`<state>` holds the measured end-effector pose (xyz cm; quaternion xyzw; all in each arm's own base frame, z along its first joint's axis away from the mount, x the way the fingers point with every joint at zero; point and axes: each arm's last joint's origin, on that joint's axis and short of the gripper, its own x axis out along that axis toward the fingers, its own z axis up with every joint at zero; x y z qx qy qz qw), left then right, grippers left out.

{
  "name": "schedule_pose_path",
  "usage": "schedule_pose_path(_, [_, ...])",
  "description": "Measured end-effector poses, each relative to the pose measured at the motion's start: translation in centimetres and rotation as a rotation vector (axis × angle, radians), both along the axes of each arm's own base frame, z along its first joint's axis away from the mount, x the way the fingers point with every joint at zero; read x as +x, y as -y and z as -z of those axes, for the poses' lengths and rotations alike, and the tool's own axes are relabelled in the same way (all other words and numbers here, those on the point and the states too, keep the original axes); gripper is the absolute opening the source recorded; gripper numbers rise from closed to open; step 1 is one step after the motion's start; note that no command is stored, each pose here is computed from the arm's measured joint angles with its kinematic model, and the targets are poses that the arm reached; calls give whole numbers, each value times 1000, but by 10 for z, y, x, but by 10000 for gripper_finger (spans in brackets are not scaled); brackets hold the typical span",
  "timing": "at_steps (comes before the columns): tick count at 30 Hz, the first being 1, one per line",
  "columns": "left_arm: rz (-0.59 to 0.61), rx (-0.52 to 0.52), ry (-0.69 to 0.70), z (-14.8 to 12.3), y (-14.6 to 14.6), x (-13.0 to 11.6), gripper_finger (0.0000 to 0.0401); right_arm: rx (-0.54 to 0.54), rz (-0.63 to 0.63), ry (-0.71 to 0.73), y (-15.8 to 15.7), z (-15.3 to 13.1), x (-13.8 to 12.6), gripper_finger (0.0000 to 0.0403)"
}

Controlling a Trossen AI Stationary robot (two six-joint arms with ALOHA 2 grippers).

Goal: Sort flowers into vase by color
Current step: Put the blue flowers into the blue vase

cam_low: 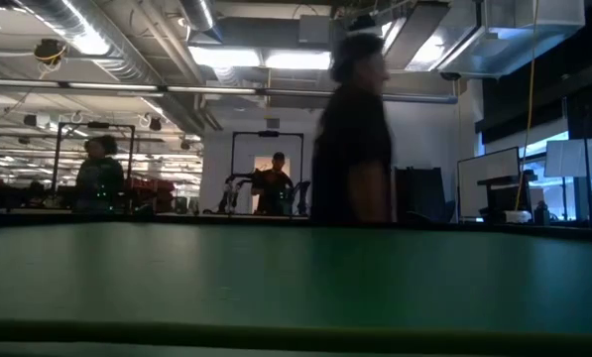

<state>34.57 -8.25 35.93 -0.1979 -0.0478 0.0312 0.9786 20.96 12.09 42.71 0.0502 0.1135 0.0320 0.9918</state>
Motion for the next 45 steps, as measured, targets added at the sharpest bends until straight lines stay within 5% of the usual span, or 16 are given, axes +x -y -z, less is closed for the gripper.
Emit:
schedule_pose_path(7, [64, 53, 143, -1, 23, 5, 10, 97, 53, 221, -8, -13, 27, 311])
schedule_pose_path(13, [61, 93, 210, 0, 30, 7, 10, 217, 98, 200, -7, -1, 52, 315])
schedule_pose_path(23, [51, 118, 180, 3, 28, 9, 20, 310, 150, 262, 1, 1, 70, 223])
schedule_pose_path(34, [33, 62, 102, 7, 19, 11, 34, 340, 100, 228, 8, 6, 79, 21])
schedule_pose_path(40, [82, 68, -5, -9, 23, -17, 89, 293, 24, 262, 16, -18, 43, 23])
schedule_pose_path(45, [143, 35, -38, -37, 25, -61, 124, 202, -243, 299, 5, -39, -6, 9])
